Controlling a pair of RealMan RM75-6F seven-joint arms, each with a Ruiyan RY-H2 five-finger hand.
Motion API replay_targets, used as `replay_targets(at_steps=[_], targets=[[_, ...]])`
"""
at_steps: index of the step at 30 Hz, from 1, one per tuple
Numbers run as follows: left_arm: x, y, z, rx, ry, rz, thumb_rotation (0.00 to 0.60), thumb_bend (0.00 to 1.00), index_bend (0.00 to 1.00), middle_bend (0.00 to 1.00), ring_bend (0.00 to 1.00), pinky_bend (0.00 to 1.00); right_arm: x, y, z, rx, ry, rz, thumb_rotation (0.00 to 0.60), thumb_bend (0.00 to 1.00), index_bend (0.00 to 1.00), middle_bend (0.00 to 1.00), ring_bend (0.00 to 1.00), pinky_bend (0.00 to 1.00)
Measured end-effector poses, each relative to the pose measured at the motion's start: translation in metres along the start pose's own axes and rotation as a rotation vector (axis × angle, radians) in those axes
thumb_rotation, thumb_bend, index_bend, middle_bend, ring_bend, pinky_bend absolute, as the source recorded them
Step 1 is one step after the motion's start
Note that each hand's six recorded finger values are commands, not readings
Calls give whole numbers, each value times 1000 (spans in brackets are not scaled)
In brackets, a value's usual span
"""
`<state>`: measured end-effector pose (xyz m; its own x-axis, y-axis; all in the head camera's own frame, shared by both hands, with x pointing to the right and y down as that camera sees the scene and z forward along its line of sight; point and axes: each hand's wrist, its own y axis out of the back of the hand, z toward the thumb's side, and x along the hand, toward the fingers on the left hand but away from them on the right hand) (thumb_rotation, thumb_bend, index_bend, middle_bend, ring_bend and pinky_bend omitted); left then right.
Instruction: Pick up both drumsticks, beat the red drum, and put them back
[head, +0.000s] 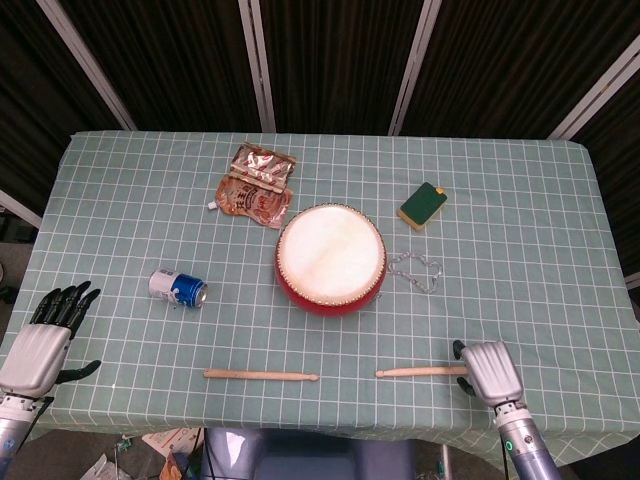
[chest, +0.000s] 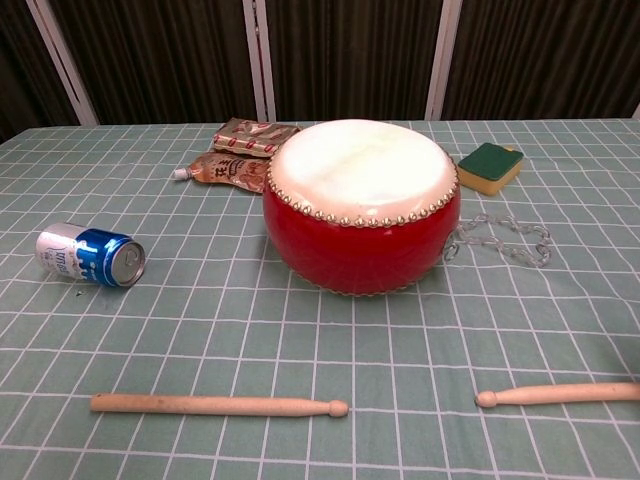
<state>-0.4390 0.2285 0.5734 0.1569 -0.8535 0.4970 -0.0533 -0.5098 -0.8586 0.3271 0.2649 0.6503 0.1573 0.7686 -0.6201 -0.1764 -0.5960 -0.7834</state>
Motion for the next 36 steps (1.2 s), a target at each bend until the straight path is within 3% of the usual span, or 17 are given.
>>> replay_targets(at_steps=[19,28,36], targets=[[1,0,0,1,1,-1,600,0,0,0,0,49,-5,-16,-5,20,-45,63,600,266,531,1000,1000,1000],[1,0,0,-2,3,-1,600,0,0,0,0,49,-9,-22,-5,22,-59,90,600,343,532,1000,1000,1000],[1,0,0,-6,2,0,600,0,0,0,0,49,-10,-31,-5,57,-70,134,600,345,532,1000,1000,1000]])
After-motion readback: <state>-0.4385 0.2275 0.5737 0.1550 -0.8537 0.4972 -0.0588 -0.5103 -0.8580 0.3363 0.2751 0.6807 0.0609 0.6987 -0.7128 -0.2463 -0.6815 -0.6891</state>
